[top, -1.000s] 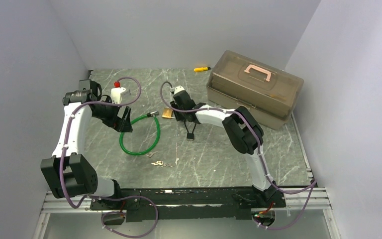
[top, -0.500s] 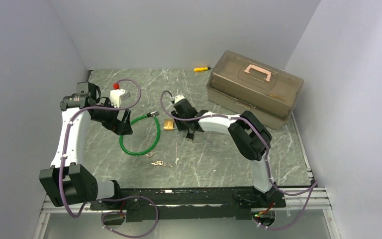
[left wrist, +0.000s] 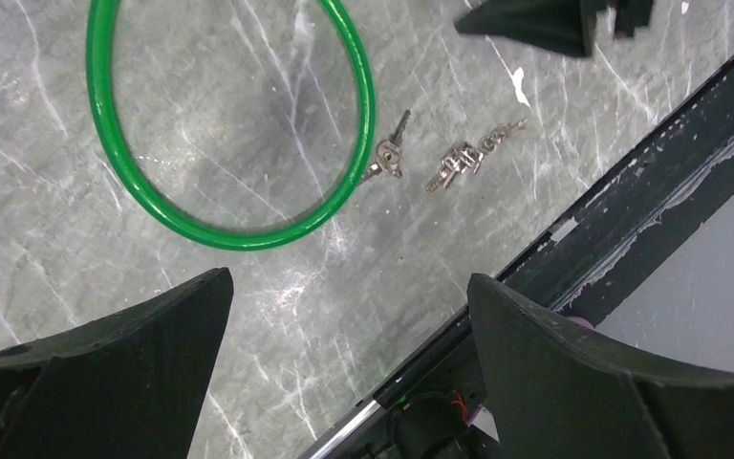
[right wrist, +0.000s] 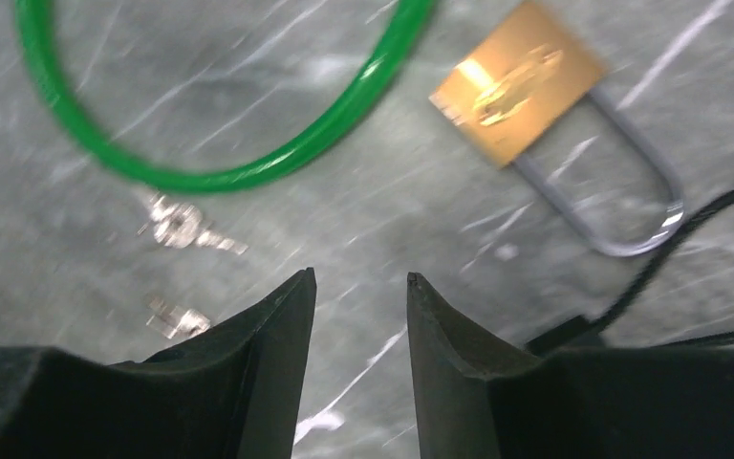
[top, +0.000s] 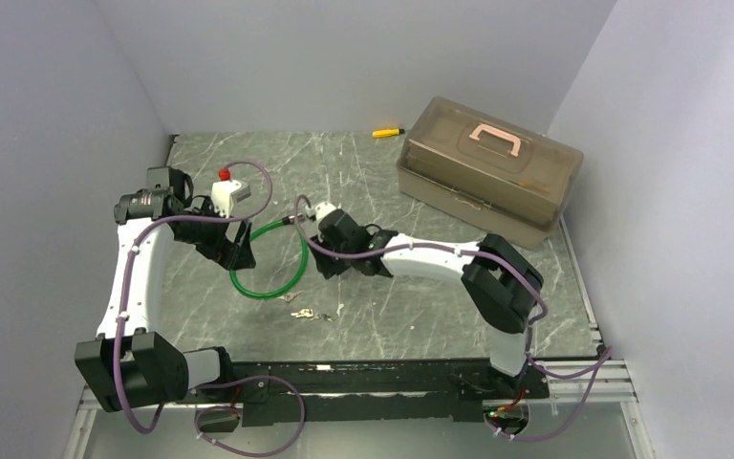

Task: Unlock with the key
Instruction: Move the lock to the center of the board, then pick up the key from the center of the board.

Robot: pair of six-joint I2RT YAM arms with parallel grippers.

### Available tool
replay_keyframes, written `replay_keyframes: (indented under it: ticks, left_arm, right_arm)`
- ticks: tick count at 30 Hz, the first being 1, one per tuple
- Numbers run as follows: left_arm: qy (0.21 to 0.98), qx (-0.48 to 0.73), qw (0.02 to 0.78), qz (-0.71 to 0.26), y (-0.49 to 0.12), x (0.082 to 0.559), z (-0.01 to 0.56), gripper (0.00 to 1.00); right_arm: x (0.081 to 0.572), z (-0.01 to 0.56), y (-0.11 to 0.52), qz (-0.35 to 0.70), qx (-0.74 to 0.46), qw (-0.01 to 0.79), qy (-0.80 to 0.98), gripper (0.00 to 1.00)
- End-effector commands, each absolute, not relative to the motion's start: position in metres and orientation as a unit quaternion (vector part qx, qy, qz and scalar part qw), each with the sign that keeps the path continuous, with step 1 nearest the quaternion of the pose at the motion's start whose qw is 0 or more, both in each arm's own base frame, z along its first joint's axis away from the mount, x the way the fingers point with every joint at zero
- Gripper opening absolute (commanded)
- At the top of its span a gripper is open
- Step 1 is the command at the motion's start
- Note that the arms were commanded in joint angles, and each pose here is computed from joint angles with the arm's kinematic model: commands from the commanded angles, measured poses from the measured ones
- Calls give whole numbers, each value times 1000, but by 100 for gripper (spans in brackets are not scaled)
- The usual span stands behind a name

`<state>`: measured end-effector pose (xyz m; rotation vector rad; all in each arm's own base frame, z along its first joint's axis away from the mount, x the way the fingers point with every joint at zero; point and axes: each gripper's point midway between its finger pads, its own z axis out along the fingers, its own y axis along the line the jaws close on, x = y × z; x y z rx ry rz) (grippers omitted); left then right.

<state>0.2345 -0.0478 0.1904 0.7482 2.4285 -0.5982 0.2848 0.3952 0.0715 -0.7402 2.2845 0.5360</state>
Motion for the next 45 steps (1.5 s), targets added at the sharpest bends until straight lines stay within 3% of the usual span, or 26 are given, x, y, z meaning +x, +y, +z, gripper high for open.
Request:
replay_keyframes:
  ticks: [1, 6, 11, 16, 23, 30, 34, 37, 40, 45]
  left_arm:
    - [894, 290, 262, -217, -47, 222, 191, 99]
    - [894, 296, 255, -221, -49, 214, 186, 99]
    - [892, 304, 250, -220, -48, 210, 186, 99]
    - [894, 309, 243, -216, -46, 209, 181, 99]
    - [895, 310, 239, -214, -44, 211, 172, 99]
    - [896, 310, 240, -208, -42, 212, 169, 99]
    - [896, 310, 240, -207, -42, 212, 168, 99]
    - [898, 308, 241, -201, -40, 213, 167, 99]
    - [898, 310, 242, -199, -40, 212, 168, 99]
    - [897, 313, 246, -191, -38, 211, 172, 99]
  right_arm:
    - [239, 97, 419, 267, -317, 342, 844, 44]
    - [198, 90, 433, 293, -359, 351, 814, 56]
    - [179, 81, 432, 307, -374, 356, 799, 60]
    - [178, 68, 429, 288, -389, 350, 802, 58]
    - [175, 53, 425, 276, -403, 338, 804, 46]
    - [172, 46, 418, 271, -408, 329, 808, 47]
    - [167, 41, 419, 272, -416, 320, 806, 60]
    - [169, 35, 417, 257, -416, 322, 811, 62]
    - [170, 34, 419, 255, -414, 324, 811, 61]
    - [169, 31, 420, 250, -420, 320, 812, 51]
